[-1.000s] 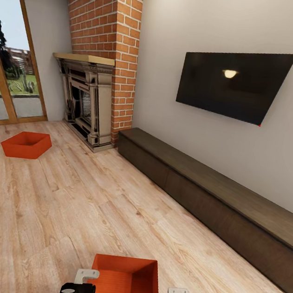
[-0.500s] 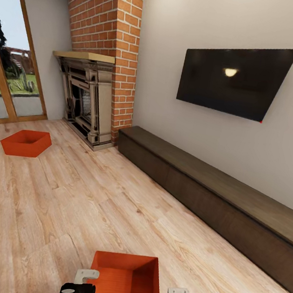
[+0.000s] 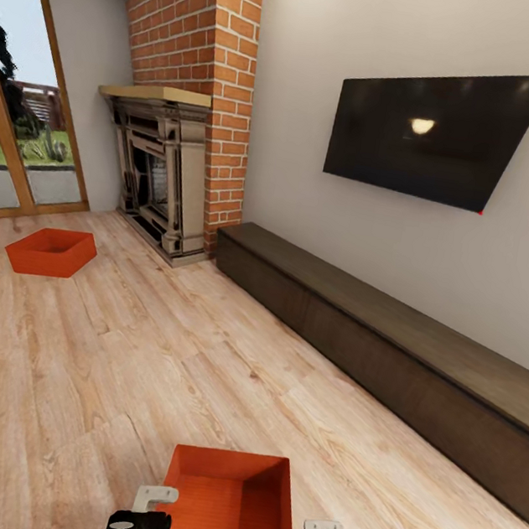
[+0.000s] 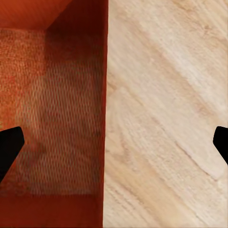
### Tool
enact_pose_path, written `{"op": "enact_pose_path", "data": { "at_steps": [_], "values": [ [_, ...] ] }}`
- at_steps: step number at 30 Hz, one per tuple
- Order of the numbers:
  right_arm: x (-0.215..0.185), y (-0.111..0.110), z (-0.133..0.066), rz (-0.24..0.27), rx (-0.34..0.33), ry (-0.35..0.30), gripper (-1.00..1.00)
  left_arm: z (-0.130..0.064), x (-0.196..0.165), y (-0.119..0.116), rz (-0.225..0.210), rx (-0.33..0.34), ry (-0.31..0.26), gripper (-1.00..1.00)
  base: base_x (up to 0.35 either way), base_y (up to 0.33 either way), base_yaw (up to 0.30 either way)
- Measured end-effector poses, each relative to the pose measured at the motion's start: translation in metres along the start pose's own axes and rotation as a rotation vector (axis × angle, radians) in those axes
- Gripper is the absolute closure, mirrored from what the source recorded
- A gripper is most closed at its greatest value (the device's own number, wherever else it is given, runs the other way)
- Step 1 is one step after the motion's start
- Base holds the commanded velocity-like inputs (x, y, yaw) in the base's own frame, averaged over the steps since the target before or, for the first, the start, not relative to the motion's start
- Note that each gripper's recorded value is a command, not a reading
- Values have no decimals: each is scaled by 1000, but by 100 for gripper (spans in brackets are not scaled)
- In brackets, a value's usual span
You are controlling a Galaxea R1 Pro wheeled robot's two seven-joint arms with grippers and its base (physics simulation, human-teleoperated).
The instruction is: Move the two storage containers from the living room to the garage. In the garage, place one container on the floor and stack the other container on top of it (either order is fine).
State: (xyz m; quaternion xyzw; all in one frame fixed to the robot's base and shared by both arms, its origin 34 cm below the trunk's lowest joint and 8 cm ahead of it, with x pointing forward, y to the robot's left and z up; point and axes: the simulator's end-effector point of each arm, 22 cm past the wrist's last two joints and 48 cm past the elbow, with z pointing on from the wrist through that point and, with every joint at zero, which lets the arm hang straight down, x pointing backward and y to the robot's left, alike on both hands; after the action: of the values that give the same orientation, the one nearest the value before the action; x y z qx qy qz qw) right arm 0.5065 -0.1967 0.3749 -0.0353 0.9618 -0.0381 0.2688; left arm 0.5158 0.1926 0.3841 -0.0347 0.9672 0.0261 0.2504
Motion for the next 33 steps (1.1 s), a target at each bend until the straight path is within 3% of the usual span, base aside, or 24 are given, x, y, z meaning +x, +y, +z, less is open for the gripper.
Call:
{"op": "enact_pose_path", "data": {
  "at_steps": [33],
  "values": [
    [13,2,5,8,-6,21,-100,6,13,0,3,-3,28,-100,0,0,26]
  ]
}}
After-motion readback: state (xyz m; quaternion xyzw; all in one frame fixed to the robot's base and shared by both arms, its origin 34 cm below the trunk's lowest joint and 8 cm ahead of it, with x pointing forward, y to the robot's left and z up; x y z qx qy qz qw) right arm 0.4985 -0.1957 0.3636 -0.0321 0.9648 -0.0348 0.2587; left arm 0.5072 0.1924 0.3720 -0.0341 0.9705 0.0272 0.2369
